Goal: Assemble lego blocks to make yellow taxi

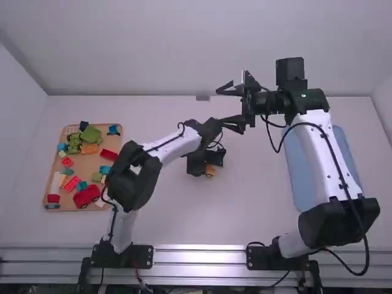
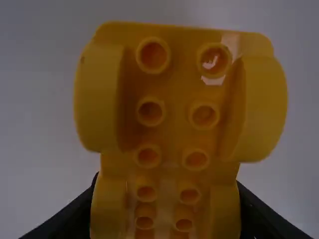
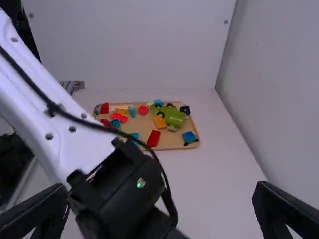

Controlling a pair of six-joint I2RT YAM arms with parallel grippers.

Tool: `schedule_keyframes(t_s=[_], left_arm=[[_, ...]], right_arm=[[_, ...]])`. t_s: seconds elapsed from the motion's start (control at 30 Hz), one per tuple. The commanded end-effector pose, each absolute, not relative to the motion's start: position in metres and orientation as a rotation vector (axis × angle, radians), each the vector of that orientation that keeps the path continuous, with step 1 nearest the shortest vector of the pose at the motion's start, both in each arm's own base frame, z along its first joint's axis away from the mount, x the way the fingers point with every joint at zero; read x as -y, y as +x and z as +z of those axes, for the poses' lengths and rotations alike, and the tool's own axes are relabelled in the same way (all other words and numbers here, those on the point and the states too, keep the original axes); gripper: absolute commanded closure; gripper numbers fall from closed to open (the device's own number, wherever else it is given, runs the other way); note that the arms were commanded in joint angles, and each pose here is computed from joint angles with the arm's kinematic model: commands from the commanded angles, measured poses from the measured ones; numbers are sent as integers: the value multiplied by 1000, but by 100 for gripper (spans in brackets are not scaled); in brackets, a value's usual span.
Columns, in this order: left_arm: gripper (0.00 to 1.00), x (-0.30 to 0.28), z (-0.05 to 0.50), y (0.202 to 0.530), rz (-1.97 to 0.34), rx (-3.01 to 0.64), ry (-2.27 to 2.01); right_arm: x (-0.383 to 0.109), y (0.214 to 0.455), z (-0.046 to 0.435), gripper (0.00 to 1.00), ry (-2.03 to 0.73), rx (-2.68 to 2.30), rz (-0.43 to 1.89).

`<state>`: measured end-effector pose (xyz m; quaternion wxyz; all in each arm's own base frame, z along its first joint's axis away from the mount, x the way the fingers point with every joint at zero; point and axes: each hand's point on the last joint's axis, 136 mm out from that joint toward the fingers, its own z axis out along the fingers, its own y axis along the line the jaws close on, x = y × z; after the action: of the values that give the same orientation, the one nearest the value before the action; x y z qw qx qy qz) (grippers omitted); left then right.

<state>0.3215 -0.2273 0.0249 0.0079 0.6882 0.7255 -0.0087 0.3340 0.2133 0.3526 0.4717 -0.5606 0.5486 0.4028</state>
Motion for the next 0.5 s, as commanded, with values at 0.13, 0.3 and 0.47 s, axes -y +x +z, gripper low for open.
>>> schedule_keyframes(t_s=[0.13, 0.3, 0.47], left_arm=[[97, 239, 12, 283, -265, -2313, 2156], [98, 243, 0, 286, -256, -2390, 2018], [57, 228, -19, 302, -60, -2446, 1901]], right_arm=[[-211, 328, 369, 1, -1379, -1294, 965], [-213, 327, 369, 1, -1382, -1292, 968], [-218, 324, 369, 1, -1395, -1285, 976]])
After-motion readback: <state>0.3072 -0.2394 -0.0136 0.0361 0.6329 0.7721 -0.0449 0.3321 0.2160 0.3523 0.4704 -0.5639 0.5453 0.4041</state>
